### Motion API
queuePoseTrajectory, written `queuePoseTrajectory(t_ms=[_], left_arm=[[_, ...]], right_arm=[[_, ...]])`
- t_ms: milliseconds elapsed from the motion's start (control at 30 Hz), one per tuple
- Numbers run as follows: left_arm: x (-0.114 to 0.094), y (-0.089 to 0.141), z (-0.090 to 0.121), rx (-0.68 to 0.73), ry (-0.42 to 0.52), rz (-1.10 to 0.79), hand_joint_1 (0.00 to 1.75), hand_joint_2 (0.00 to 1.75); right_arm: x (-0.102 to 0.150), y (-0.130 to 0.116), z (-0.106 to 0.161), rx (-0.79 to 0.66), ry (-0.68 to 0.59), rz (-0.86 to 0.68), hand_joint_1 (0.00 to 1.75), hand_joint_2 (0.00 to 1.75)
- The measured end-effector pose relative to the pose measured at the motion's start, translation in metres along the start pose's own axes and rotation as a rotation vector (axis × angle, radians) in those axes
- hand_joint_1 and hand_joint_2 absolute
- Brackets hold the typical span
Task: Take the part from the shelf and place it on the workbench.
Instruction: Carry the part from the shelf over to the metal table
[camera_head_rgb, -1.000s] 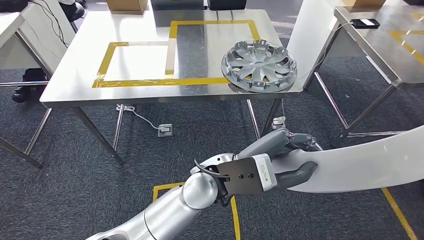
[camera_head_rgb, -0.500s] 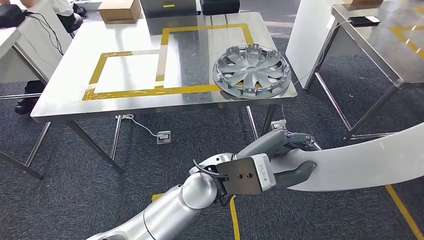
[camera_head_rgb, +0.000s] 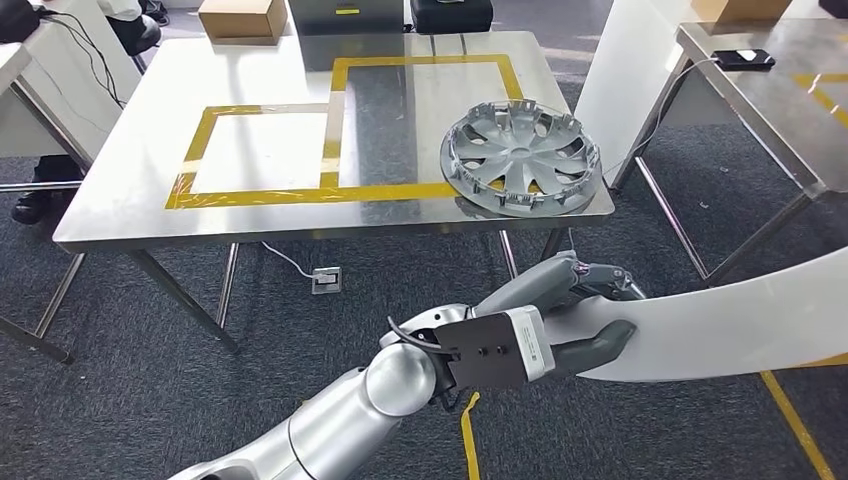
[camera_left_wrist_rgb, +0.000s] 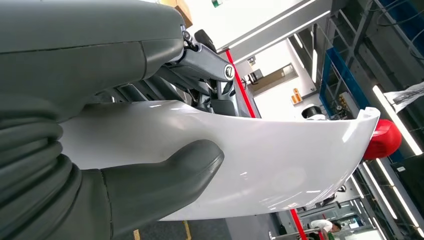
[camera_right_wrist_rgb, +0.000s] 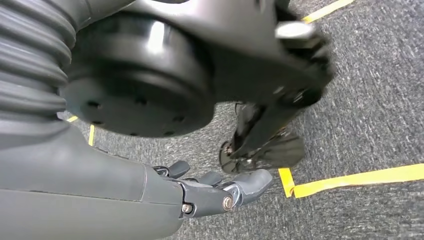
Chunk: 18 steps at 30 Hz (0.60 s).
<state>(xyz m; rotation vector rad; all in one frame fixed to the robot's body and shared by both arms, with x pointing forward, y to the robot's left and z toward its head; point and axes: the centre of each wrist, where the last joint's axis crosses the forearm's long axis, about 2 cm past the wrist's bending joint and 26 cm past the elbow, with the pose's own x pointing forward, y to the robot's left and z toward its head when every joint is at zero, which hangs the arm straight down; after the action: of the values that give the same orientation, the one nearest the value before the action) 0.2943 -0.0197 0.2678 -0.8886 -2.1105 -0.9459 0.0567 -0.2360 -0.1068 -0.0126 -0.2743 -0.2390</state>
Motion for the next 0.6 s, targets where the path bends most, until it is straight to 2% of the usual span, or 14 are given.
queuePoseTrajectory(t_ms=[600], left_arm=[[-0.0011, 0.0005, 0.0005, -0.001, 0.006, -0.008, 1.75, 1.75]], right_arm=[[-0.0012, 0.0014, 0.0004, 0.005, -0.034, 0.018, 0.00, 1.75]])
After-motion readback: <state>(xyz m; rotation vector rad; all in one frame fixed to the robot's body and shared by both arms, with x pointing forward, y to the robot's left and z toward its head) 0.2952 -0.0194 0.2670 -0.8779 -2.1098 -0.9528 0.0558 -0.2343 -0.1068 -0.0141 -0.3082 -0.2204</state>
